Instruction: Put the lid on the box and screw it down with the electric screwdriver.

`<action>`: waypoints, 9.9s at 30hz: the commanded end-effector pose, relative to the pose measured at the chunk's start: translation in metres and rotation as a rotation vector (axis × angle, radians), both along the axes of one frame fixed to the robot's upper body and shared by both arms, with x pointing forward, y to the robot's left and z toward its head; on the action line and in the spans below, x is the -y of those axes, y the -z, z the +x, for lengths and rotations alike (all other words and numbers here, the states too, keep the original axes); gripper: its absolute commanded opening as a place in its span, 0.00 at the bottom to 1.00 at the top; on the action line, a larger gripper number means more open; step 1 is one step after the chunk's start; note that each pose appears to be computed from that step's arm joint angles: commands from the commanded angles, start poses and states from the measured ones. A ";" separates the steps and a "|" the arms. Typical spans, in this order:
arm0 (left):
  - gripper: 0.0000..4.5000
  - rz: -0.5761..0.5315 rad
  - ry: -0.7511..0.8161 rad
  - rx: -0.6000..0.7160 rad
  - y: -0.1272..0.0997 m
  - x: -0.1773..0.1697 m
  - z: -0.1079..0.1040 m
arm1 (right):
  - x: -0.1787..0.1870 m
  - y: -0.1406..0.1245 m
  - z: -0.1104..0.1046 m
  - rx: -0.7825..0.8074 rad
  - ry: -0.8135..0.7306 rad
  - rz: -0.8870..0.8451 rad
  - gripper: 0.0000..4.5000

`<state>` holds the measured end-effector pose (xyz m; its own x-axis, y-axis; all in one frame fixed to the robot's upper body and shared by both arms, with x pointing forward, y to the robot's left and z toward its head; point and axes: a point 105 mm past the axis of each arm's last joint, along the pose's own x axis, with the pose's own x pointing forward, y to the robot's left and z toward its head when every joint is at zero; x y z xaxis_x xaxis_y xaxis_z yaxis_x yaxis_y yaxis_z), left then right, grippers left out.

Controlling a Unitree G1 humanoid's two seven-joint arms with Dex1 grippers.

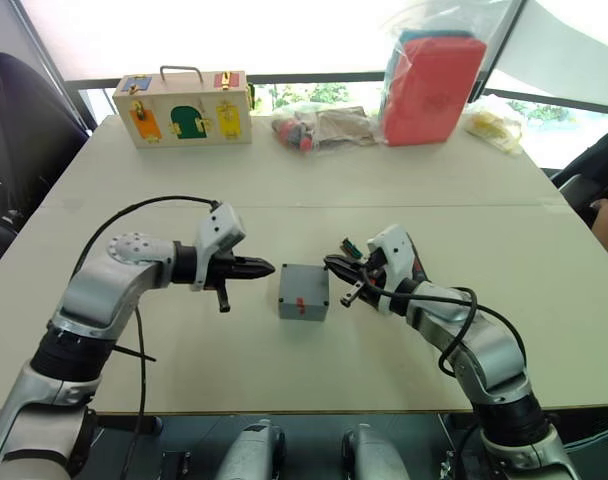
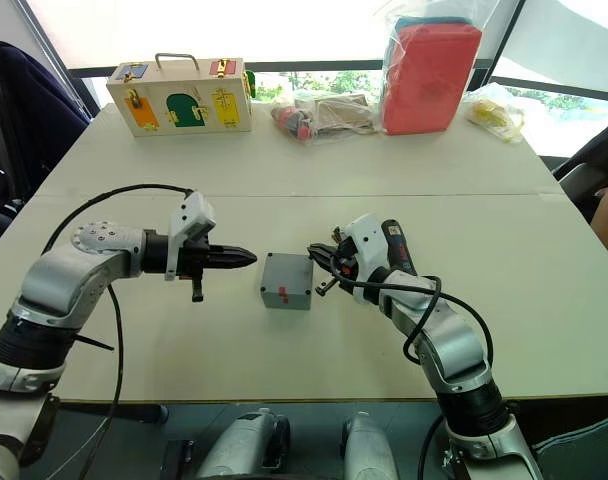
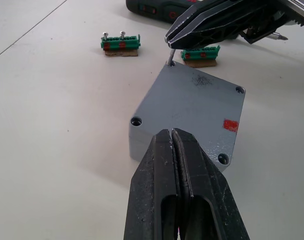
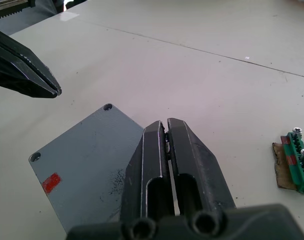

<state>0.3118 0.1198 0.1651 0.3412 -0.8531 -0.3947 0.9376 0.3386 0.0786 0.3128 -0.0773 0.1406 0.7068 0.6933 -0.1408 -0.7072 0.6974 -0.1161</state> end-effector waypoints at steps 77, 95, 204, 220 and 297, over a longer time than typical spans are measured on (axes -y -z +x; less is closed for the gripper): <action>0.00 0.129 0.394 0.227 -0.020 0.036 -0.028 | 0.145 -0.048 -0.001 -0.708 0.304 -0.256 0.99; 0.00 0.048 0.260 0.233 -0.010 0.043 -0.031 | 0.135 0.005 0.014 -0.939 0.240 -0.463 0.99; 0.00 0.094 0.081 -0.028 0.052 0.026 -0.017 | -0.029 0.010 0.005 0.030 0.038 0.277 0.39; 0.00 0.097 0.074 -0.026 0.050 0.027 -0.015 | -0.028 0.015 0.006 0.008 0.043 0.282 0.39; 0.00 0.037 0.041 0.170 -0.021 0.001 -0.007 | 0.158 -0.070 0.036 -0.555 0.380 -0.018 0.99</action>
